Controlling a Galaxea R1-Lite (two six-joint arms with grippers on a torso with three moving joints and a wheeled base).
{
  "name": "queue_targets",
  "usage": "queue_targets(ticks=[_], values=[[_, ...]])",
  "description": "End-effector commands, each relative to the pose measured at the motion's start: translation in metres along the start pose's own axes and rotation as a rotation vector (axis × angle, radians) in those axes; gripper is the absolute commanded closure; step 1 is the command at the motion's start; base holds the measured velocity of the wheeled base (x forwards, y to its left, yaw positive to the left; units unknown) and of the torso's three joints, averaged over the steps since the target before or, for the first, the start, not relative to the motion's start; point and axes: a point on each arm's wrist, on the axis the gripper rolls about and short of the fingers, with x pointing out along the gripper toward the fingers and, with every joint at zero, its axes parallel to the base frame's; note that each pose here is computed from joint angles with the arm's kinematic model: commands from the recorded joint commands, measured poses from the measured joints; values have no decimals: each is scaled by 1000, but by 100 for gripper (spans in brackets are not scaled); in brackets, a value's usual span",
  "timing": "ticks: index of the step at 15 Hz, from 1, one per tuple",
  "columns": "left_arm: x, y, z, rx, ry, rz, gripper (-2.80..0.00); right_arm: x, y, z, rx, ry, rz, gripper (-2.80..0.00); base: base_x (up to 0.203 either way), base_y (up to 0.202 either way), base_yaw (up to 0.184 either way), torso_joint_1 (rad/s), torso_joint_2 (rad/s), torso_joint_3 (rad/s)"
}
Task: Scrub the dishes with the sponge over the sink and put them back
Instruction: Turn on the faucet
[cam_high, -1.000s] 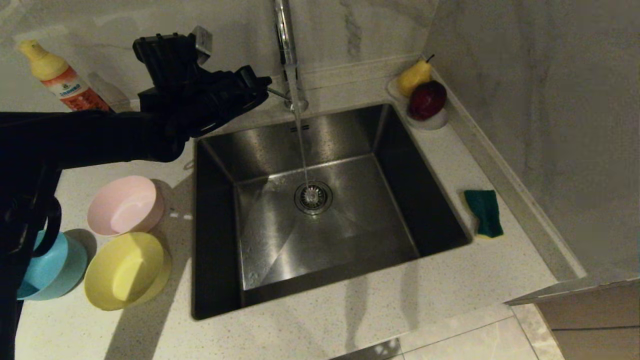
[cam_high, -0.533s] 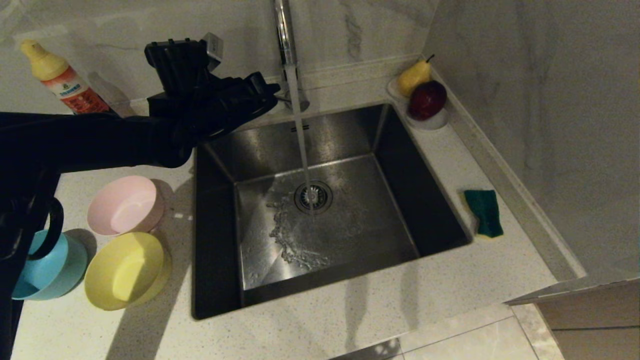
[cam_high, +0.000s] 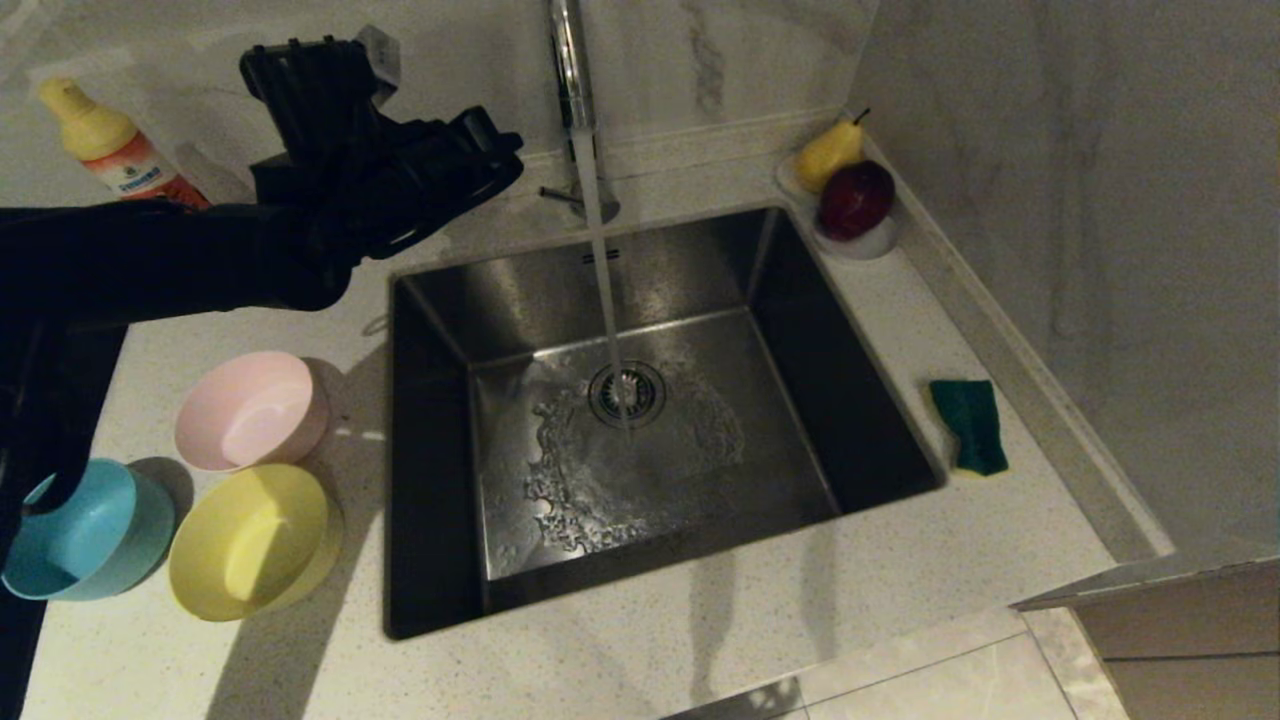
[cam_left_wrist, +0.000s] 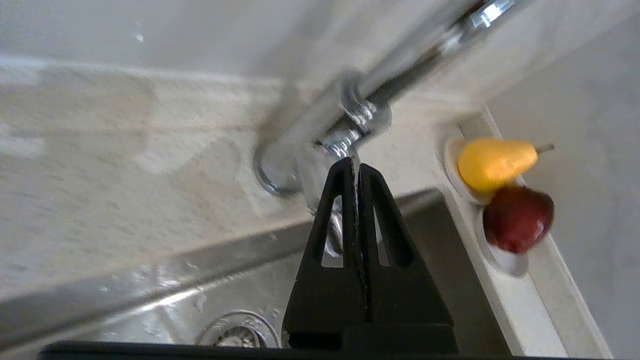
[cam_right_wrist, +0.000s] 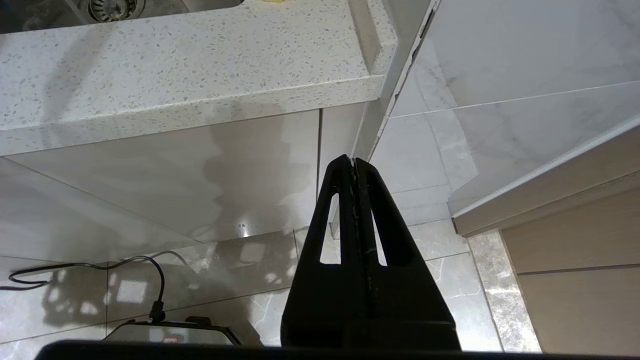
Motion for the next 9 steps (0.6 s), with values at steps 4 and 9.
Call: queue_targets(ticks=[4, 9], values=[[-48, -29, 59, 12, -54, 142, 0, 0, 0, 0, 0, -1, 0, 0, 0, 0, 0, 0, 0, 0], [-123, -61, 102, 88, -93, 269, 0, 0, 0, 0, 0, -1, 0, 0, 0, 0, 0, 0, 0, 0]])
